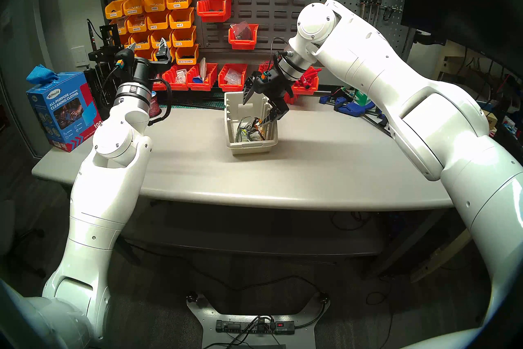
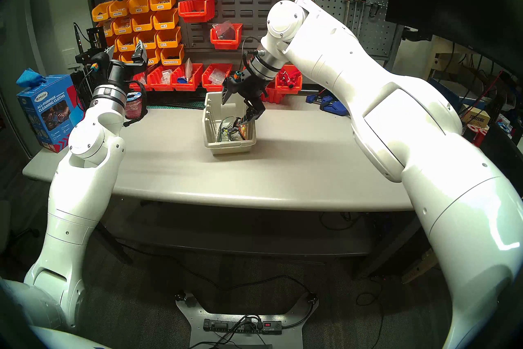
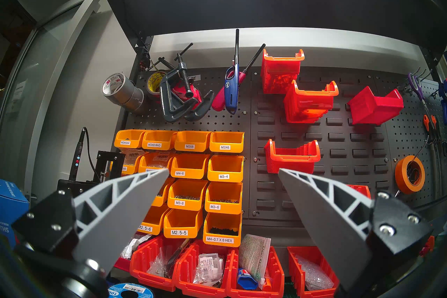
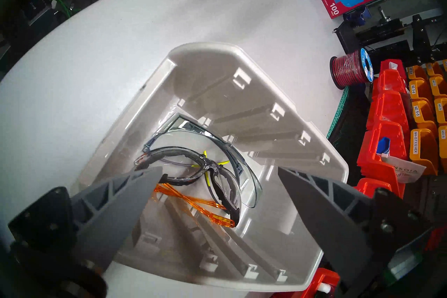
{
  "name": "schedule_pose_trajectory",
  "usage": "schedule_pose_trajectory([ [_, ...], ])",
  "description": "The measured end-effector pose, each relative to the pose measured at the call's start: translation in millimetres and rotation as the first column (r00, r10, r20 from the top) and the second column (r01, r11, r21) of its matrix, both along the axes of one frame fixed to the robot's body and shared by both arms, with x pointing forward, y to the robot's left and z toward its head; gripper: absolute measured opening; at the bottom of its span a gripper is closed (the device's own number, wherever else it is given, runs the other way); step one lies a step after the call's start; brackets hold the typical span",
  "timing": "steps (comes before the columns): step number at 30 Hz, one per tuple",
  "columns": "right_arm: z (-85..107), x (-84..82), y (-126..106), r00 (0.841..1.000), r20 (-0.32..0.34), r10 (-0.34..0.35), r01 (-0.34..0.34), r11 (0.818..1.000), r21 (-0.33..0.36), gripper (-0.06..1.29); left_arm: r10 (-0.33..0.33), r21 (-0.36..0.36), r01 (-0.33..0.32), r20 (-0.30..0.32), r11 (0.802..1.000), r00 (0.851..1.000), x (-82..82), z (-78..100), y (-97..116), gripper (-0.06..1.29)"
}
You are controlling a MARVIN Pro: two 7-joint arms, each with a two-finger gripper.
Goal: Take out tools from the storage box
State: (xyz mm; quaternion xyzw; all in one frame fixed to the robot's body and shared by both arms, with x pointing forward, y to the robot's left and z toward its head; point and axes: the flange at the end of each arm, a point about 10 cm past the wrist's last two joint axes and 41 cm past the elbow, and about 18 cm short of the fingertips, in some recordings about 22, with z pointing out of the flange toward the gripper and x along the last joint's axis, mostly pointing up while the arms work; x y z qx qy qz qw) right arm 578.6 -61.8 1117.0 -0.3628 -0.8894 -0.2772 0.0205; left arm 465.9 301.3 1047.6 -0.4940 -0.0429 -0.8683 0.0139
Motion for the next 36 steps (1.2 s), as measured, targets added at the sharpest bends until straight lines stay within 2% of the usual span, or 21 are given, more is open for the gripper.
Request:
schedule_pose_trajectory([
  [6,5.4,-1.1,7.5,1.000,0.011,0.020,-0.020,1.000,-0.001,1.25,0.000,0.000,0.000,0.000,1.000,1.000,0.0,0.0,0.0,1.24],
  [11,1.3,-0.8,14.6,0.999,0.007,0.044,-0.044,0.999,-0.003,1.25,0.000,0.000,0.000,0.000,1.000,1.000,0.0,0.0,0.0,1.24],
  [23,-17.6,3.9,31.8,0.997,0.007,0.083,-0.083,0.997,0.010,1.25,0.000,0.000,0.000,0.000,1.000,1.000,0.0,0.0,0.0,1.23],
  [36,-41.1,10.4,42.4,0.996,-0.002,0.088,-0.087,0.996,0.022,1.25,0.000,0.000,0.000,0.000,1.000,1.000,0.0,0.0,0.0,1.23],
])
